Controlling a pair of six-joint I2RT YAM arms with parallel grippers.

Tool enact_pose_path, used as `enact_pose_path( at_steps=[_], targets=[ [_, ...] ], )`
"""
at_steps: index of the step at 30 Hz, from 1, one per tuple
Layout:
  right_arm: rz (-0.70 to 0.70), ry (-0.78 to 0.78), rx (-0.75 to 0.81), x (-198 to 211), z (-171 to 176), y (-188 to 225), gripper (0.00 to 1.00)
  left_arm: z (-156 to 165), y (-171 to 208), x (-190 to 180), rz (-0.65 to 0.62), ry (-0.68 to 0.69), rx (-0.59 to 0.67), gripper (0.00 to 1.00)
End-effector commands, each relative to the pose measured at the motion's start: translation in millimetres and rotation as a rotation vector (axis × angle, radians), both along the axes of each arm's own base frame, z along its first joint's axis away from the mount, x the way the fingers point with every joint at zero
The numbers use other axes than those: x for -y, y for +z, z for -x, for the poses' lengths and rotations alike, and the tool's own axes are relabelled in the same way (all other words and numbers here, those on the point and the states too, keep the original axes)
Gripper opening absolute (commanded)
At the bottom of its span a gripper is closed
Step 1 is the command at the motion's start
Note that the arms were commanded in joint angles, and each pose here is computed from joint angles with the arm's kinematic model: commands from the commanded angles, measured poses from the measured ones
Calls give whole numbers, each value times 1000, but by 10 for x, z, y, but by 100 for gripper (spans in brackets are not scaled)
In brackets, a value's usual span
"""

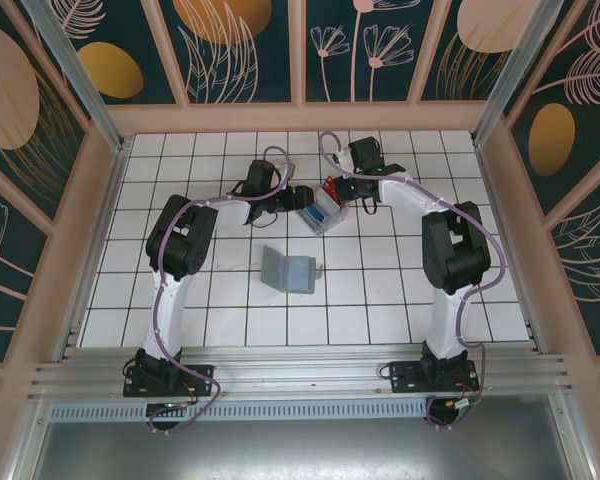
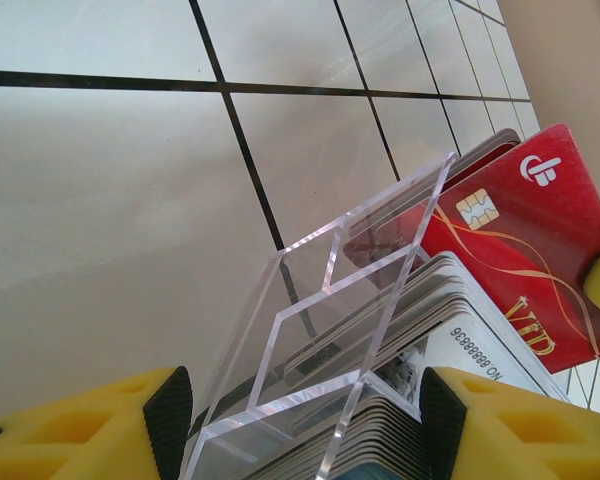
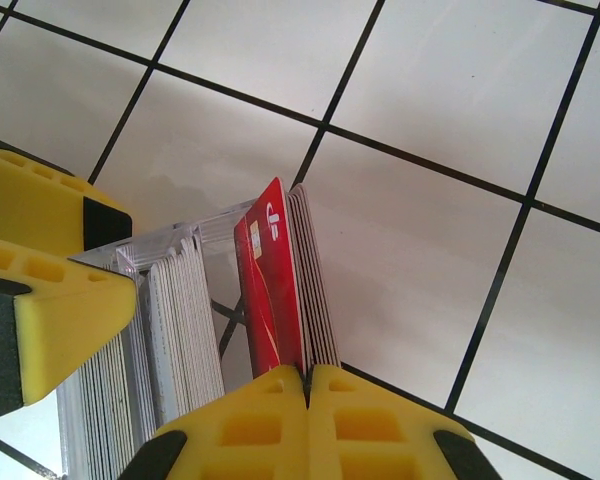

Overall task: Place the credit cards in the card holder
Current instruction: Pick up the credit card from the storage box.

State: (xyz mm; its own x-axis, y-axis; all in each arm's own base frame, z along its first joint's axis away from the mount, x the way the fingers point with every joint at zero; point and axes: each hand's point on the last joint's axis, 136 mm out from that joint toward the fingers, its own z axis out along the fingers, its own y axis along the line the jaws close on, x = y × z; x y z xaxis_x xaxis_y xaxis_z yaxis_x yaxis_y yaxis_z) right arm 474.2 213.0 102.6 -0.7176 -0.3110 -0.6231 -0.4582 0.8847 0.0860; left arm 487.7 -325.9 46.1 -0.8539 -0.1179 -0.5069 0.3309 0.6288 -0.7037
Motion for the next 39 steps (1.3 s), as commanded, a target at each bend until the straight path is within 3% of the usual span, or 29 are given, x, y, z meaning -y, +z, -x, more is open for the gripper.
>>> enact_pose_path(
  at_steps=[1,8,11,18,20,22,39],
  targets=[
    [31,-26,21,90,-24,77,6,211,-472,-150,-105,24,-149,64],
    [39,-27,23,94,-45,71,7,211,-470,-146,-103,22,-152,64],
    [36,-28,28,88,-53,86,17,208,-467,-144,-102,22,-151,64],
    [25,-27,50,68,-72,170,2,201,-461,-134,-97,21,-153,64],
    [26,-30,54,71,-71,172,5,202,-461,-132,-96,20,-153,64],
    [29,-35,56,81,-72,165,14,214,-477,-135,-97,19,-158,64],
    [77,-77,83,154,-112,126,22,226,-508,-135,-90,18,-163,64]
  ],
)
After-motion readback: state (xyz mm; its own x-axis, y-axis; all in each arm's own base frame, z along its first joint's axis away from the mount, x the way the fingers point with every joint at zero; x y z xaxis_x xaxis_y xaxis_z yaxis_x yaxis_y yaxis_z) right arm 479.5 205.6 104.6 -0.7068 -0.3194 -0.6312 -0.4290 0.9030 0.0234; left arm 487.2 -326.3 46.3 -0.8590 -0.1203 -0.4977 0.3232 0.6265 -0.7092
